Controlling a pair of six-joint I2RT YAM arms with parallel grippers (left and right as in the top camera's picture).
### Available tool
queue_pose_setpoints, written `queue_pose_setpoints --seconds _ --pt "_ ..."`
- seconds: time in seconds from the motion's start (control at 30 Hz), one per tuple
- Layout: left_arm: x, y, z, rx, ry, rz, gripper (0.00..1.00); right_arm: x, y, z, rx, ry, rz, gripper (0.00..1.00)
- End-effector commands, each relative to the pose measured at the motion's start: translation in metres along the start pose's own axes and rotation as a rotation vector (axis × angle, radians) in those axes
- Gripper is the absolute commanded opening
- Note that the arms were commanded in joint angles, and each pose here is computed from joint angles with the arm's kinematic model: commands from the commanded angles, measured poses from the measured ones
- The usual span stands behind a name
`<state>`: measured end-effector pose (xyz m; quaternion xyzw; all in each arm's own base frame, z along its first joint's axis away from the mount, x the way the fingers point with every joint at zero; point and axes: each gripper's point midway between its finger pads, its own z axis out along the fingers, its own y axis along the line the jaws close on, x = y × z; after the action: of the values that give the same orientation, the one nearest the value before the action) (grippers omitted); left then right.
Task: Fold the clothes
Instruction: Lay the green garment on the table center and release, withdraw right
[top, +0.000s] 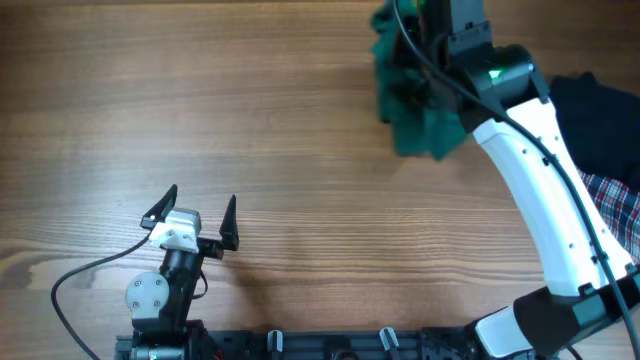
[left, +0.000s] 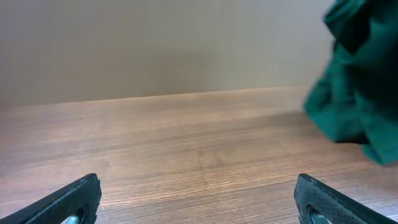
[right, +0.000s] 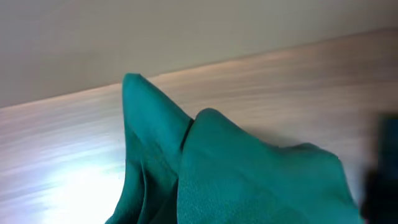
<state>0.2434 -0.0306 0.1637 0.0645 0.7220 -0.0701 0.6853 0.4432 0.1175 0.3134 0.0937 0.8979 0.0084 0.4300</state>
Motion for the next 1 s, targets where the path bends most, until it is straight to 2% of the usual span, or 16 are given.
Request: queue_pose_setpoints --seconds 0.0,0.27,0.4,0.47,0.6,0.83,0.9,0.97 --pt "0.002 -0.002 0.000 0.013 0.004 0.004 1.00 -0.015 -0.022 -0.008 0.121 -0.067 -0.015 0.04" --pt "0.002 -0.002 0.000 0.013 0.004 0.004 1.00 0.020 0.021 0.019 -0.038 0.073 -0.039 0.04" --pt "0.002 -0.002 0.000 0.013 0.004 0.003 1.00 0.054 0.049 0.051 -0.039 0.151 -0.082 0.05" --pt "0.002 -0.002 0.000 0.013 0.004 0.003 1.00 0.079 0.065 0.071 -0.038 0.203 -0.106 0.12" --pt "0.002 -0.002 0.000 0.013 0.004 0.004 1.00 0.116 0.095 0.093 -0.100 0.288 -0.146 0.13" --pt "0.002 -0.002 0.000 0.013 0.004 0.003 1.00 0.157 0.169 0.088 -0.332 0.356 -0.179 0.14" --pt "0.002 -0.002 0.000 0.013 0.004 0.003 1.00 0.162 0.188 0.079 -0.392 0.353 -0.189 0.19" --pt "0.002 -0.002 0.000 0.013 0.004 0.003 1.00 0.164 0.199 0.073 -0.429 0.348 -0.195 0.19"
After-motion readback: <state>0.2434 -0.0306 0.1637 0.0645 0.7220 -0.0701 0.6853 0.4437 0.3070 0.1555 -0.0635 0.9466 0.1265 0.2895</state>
